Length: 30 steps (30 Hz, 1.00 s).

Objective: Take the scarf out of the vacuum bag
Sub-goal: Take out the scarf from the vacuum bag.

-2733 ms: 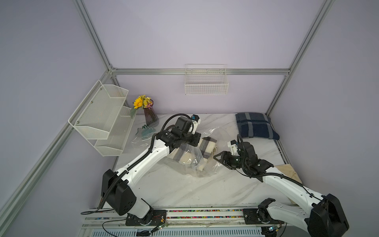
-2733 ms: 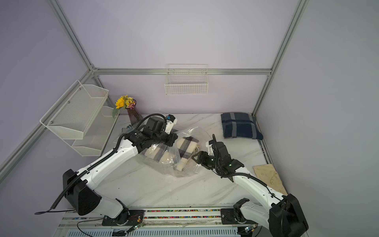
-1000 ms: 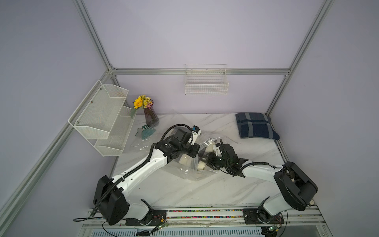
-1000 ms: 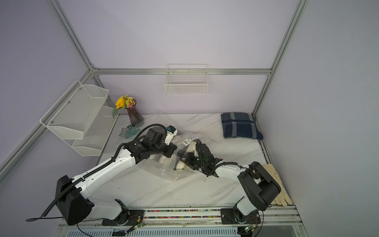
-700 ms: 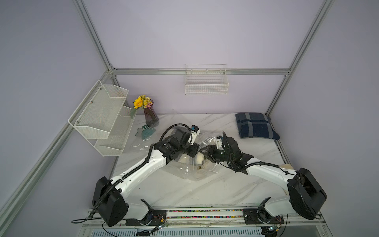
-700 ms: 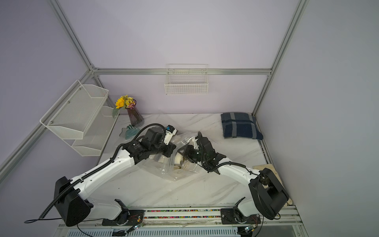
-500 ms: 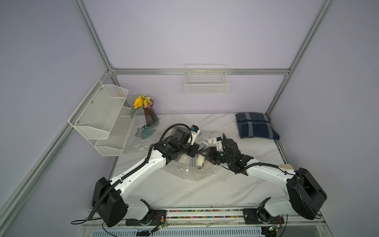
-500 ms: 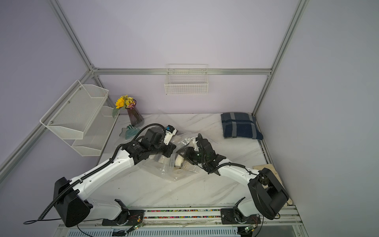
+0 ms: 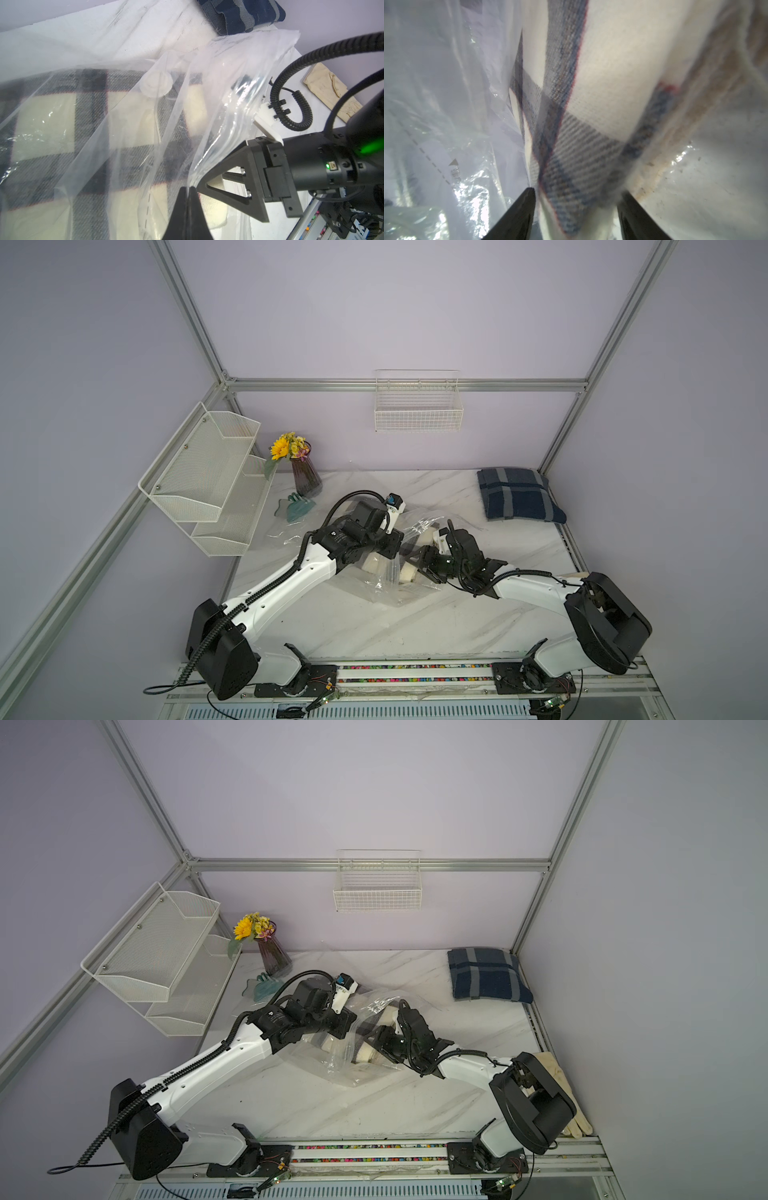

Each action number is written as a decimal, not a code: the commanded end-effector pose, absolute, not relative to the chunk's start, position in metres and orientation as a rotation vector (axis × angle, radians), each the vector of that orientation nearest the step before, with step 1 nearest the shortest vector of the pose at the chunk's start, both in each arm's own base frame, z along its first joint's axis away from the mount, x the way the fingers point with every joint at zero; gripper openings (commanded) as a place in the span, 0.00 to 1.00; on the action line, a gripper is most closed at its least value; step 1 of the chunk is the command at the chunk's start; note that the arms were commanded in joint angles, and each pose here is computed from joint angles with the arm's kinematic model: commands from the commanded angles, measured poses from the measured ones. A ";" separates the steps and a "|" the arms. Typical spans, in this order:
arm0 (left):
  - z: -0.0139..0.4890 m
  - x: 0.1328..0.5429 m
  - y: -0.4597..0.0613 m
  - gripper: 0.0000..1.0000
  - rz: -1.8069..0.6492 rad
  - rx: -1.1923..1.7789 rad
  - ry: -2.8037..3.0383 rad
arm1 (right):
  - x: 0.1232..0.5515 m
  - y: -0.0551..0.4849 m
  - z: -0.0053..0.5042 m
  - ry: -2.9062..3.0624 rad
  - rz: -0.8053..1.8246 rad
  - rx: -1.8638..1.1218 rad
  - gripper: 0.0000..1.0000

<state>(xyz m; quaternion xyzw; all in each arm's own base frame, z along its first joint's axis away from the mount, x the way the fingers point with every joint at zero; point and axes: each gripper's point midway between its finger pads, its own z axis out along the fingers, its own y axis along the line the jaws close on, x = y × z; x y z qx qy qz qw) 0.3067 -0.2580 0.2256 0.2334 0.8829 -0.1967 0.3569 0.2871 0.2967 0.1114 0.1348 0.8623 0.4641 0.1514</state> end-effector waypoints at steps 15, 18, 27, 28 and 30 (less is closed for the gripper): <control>0.250 0.309 -0.256 0.00 -0.503 0.585 2.216 | 0.305 0.316 0.170 2.366 1.390 0.253 0.09; 0.251 0.311 -0.255 0.00 -0.488 0.579 2.216 | 0.307 0.318 0.181 2.347 1.407 0.248 0.08; 0.259 0.328 -0.249 0.00 -0.406 0.504 2.235 | 0.309 0.318 0.209 2.329 1.376 0.176 0.06; 0.259 0.330 -0.246 0.00 -0.388 0.489 2.234 | 0.309 0.317 0.210 2.333 1.368 0.169 0.06; 0.259 0.335 -0.243 0.00 -0.373 0.464 2.236 | 0.309 0.316 0.214 2.332 1.365 0.148 0.05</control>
